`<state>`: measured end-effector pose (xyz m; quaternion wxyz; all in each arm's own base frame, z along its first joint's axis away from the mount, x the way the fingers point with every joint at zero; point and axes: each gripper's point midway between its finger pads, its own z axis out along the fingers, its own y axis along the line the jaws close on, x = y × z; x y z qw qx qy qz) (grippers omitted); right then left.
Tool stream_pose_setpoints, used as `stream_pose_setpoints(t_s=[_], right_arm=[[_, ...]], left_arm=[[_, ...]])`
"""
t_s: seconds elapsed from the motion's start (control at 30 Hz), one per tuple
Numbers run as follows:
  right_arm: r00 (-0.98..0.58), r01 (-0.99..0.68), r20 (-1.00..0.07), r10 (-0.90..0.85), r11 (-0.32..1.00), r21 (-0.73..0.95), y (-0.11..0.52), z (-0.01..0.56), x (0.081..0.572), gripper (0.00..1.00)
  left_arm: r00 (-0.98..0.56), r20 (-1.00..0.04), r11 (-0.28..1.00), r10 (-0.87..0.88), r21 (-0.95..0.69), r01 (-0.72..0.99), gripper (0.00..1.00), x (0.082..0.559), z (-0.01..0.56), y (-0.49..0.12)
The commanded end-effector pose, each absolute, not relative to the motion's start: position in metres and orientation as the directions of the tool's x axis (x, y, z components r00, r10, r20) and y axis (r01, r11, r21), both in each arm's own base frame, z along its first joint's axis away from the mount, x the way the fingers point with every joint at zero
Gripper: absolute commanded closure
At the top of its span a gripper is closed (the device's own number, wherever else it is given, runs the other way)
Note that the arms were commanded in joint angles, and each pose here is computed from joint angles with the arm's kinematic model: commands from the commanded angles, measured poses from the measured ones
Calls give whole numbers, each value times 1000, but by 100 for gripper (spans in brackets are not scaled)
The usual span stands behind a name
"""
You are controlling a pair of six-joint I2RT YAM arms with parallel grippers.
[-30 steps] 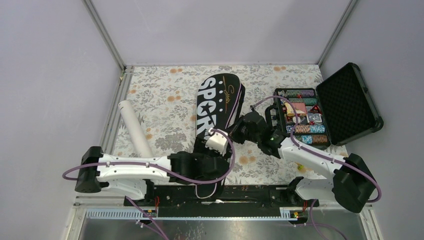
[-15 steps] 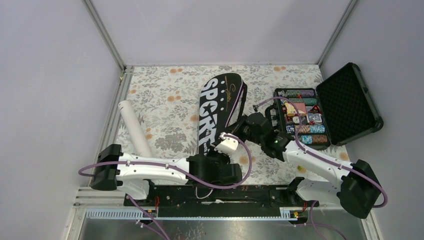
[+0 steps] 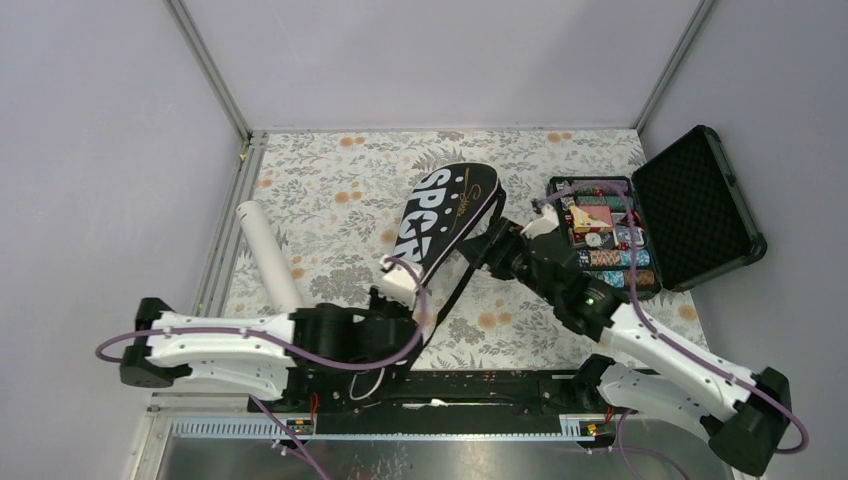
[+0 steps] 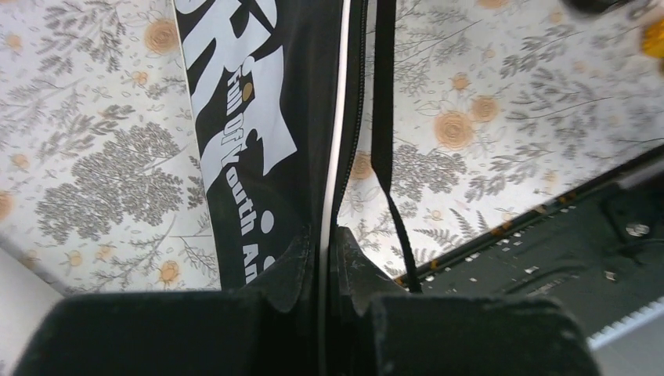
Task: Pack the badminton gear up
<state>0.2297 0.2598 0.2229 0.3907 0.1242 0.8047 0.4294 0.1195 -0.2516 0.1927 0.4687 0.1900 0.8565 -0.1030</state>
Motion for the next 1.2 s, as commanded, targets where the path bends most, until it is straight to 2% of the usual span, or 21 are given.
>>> stream_pose_setpoints(t_s=[0.0, 0.13, 0.23, 0.43, 0.57, 0.63, 0.93, 1.17], right_arm=[[-426, -216, -808, 407, 822, 528, 202, 230, 246, 28], [-322, -186, -889, 326, 899, 397, 164, 237, 250, 24], [-344, -148, -888, 304, 917, 371, 145, 232, 255, 25], [-444, -185, -830, 337, 872, 453, 144, 217, 267, 27], [-497, -217, -774, 392, 808, 548, 165, 201, 275, 16], [-510, -229, -742, 436, 762, 605, 175, 190, 276, 16], [-541, -161, -682, 492, 735, 659, 181, 141, 289, 20], [-538, -194, -683, 494, 716, 671, 188, 133, 302, 26]], left_arm=[[-527, -849, 875, 44, -222, 431, 100, 111, 221, -251], [-554, -832, 836, -12, -313, 452, 100, 103, 235, -240], [-578, -816, 818, -27, -350, 456, 100, 98, 238, -228], [-614, -787, 780, -62, -422, 462, 100, 89, 243, -209], [-640, -766, 745, -58, -460, 483, 100, 80, 244, -206], [-655, -754, 735, -52, -473, 486, 100, 76, 242, -204], [-672, -736, 708, -83, -518, 480, 100, 73, 246, -199], [-673, -722, 673, -161, -579, 460, 100, 75, 258, -188]])
